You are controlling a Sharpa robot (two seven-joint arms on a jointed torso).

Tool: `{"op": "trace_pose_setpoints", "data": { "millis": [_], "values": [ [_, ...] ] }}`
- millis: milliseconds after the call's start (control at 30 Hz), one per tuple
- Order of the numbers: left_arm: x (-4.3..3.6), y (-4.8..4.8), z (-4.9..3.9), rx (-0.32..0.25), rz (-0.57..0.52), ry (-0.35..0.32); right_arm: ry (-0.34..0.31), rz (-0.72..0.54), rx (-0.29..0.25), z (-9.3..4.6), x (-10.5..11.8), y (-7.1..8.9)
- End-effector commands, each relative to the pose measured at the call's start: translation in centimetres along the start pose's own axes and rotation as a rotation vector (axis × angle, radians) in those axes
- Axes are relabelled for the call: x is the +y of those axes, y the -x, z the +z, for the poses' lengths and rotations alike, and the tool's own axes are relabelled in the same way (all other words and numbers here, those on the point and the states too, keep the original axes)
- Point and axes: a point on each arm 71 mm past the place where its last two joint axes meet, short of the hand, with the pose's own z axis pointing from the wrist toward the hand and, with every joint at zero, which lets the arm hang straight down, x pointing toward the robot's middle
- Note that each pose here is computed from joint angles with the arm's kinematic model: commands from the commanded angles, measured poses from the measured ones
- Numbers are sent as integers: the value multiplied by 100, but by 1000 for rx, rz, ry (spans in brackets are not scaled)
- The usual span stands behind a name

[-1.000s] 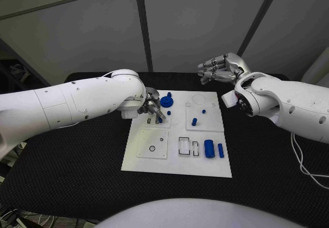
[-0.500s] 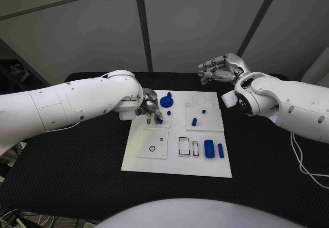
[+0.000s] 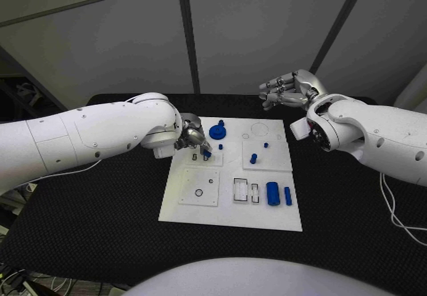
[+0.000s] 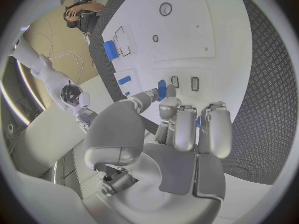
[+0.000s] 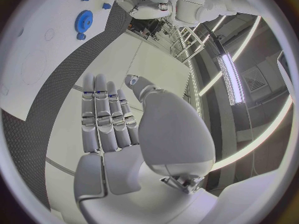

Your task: Assemble the parts on the task board

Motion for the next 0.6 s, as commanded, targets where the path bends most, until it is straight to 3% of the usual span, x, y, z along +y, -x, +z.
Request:
{"op": "trace_pose_setpoints", "data": {
  "millis": [33, 333, 600],
  "values": [
    [9, 42, -27, -79, -68, -15, 2, 0, 5, 1, 8, 12],
    [80, 33, -68, -194, -100, -20, -2, -2, -2, -10, -8, 45],
    [104, -51, -62, -275, -100, -26, -4, -4, -5, -19, -15, 64]
  ]
}}
